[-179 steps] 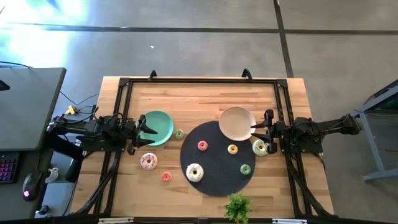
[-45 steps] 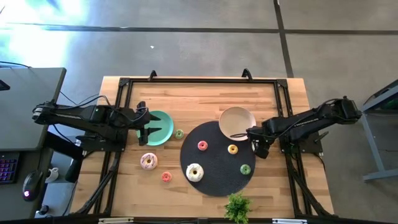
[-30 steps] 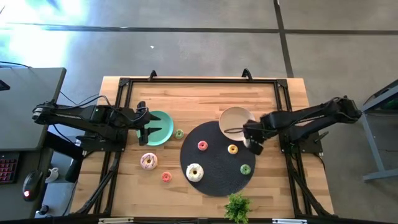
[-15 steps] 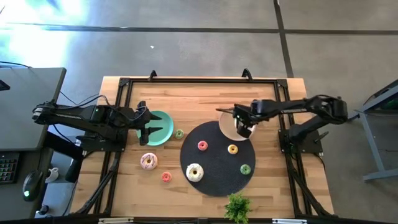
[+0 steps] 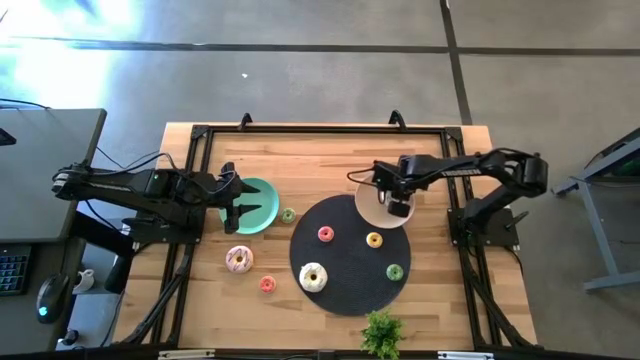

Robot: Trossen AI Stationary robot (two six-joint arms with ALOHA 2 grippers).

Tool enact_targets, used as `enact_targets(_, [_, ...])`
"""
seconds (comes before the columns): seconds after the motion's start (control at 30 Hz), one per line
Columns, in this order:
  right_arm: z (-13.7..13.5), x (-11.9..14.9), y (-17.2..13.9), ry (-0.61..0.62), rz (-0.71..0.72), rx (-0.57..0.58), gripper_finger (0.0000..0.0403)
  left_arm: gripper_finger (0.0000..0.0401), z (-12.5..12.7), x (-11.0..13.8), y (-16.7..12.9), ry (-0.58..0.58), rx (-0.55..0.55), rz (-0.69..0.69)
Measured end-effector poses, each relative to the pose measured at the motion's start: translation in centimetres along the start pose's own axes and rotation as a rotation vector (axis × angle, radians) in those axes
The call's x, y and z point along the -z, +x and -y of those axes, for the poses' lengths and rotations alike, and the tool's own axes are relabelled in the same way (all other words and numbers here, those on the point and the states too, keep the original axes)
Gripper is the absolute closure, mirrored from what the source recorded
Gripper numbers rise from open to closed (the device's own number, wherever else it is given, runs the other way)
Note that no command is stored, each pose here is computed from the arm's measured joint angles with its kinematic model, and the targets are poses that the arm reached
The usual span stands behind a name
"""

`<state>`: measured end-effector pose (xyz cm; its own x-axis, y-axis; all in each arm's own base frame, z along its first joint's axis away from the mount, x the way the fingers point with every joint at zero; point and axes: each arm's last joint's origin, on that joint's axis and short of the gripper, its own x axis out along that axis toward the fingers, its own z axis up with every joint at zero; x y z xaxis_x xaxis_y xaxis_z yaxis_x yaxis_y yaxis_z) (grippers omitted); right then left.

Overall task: Pick & Place donuts
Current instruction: Put the large light green donut on the white plate, then put the large white donut on the white plate

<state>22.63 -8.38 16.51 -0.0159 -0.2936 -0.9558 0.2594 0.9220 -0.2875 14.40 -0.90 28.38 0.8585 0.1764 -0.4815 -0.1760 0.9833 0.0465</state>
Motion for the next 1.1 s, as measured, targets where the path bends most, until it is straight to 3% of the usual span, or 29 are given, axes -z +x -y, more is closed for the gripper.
enact_targets(0.23, [0.3,0.3,-1.2,0.021,0.053,-0.003,0.0271,0.0203,0.0,0.0,0.0,0.000,0.000,0.000])
enact_targets(0.43, [0.4,0.5,-3.3,0.028,0.145,0.001,0.0258,0.0203,0.0,0.1,0.1,0.002,0.000,-0.007])
enact_targets(0.63, [-1.0,-2.1,-7.4,0.010,0.451,-0.118,0.0260,0.0203,0.0,0.8,0.1,0.009,-0.002,-0.089])
enact_targets(0.83, [-5.0,-5.4,-9.8,-0.138,0.817,-0.302,0.0259,0.0203,0.1,0.9,0.4,-0.027,-0.005,-0.104])
enact_targets(1.0, [-10.4,-7.9,-8.6,-0.258,0.955,-0.458,0.0259,0.0203,0.1,0.9,0.6,-0.025,-0.006,-0.110])
enact_targets(1.1, [-13.7,-8.9,-7.7,-0.350,0.961,-0.563,0.0259,0.0203,0.1,0.9,0.6,-0.026,-0.006,-0.108])
